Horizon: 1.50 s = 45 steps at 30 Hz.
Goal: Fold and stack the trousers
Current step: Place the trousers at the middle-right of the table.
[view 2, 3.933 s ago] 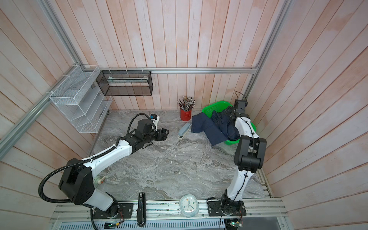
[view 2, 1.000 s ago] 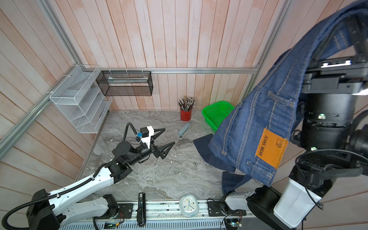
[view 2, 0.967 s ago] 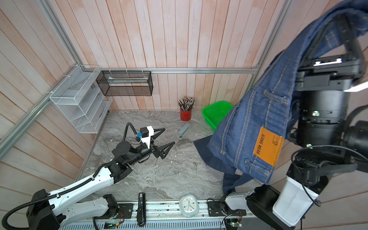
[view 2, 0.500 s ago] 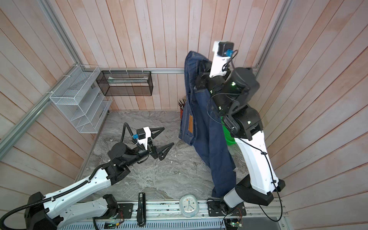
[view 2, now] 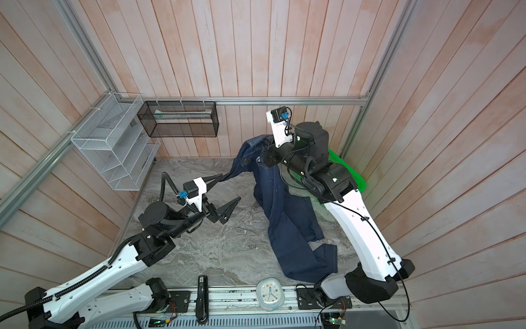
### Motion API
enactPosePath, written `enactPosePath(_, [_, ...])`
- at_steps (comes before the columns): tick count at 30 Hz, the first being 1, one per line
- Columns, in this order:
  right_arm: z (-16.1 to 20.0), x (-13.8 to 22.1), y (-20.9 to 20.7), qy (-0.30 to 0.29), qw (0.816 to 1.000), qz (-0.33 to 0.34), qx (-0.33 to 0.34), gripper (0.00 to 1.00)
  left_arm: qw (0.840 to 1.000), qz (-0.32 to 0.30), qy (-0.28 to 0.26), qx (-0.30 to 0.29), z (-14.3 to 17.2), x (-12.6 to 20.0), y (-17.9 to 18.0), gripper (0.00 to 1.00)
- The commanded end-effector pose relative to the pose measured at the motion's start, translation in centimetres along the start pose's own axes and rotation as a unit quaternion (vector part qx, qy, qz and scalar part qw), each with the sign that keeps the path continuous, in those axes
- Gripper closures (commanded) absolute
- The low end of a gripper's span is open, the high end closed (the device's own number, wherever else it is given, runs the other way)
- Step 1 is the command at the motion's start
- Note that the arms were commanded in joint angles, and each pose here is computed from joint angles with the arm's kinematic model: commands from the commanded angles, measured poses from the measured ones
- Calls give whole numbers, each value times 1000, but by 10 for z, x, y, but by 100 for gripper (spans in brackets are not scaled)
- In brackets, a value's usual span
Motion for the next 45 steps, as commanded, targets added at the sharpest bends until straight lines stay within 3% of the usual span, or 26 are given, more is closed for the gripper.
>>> enactPosePath(1, [-21,31,22,-50,995,-86,21,100,998,-16,12,-64,-10,-6,5,0])
enactPosePath(6, [-18,40,31,-44,991,-128,25,100,995,12,9,-103,-23,-20,3,0])
enactPosePath(13, [-7,35,24,-42,994,-101,17,100,996,59,-3,-69,-23,-32,-6,0])
enactPosePath(17, [-18,39,4,-98,995,-1,-11,100,998,46,17,-38,0,-26,-6,0])
enactPosePath(20, [-23,49,-22,-137,983,112,-42,100,998,35,40,-16,18,-18,-6,0])
enactPosePath(24, [3,51,-68,-123,966,210,-93,100,998,6,59,-6,33,-5,-3,0])
enactPosePath(26, [38,48,-100,-91,951,264,-134,100,998,-8,65,-9,35,0,-1,0])
enactPosePath(29, [111,54,-146,-43,912,345,-218,100,997,-23,71,-18,36,2,2,0])
enactPosePath(32, [186,73,-172,-3,856,427,-292,100,996,-35,74,-26,36,3,6,0])
enactPosePath(36, [251,102,-185,42,797,501,-334,98,996,-46,73,-34,37,3,11,0])
enactPosePath(39, [266,115,-187,75,777,533,-328,45,995,-49,75,-34,40,1,15,0])
enactPosePath(41, [259,119,-186,90,774,541,-316,18,995,-51,76,-31,42,1,18,0])
enactPosePath(43, [249,121,-181,97,776,544,-305,2,995,-53,78,-27,45,1,21,0])
enactPosePath(45, [236,121,-172,104,777,549,-289,2,995,-56,77,-26,46,2,24,0])
Point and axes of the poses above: each gripper's point midway between its finger pads, its own x axis back along the fingers, its own y axis along the line the jaws close on, z = x × y, the point moved 7 cm from there along x, back along the fingers, and after that the axes turned 1 degree about -x, right-handed, at the moved point
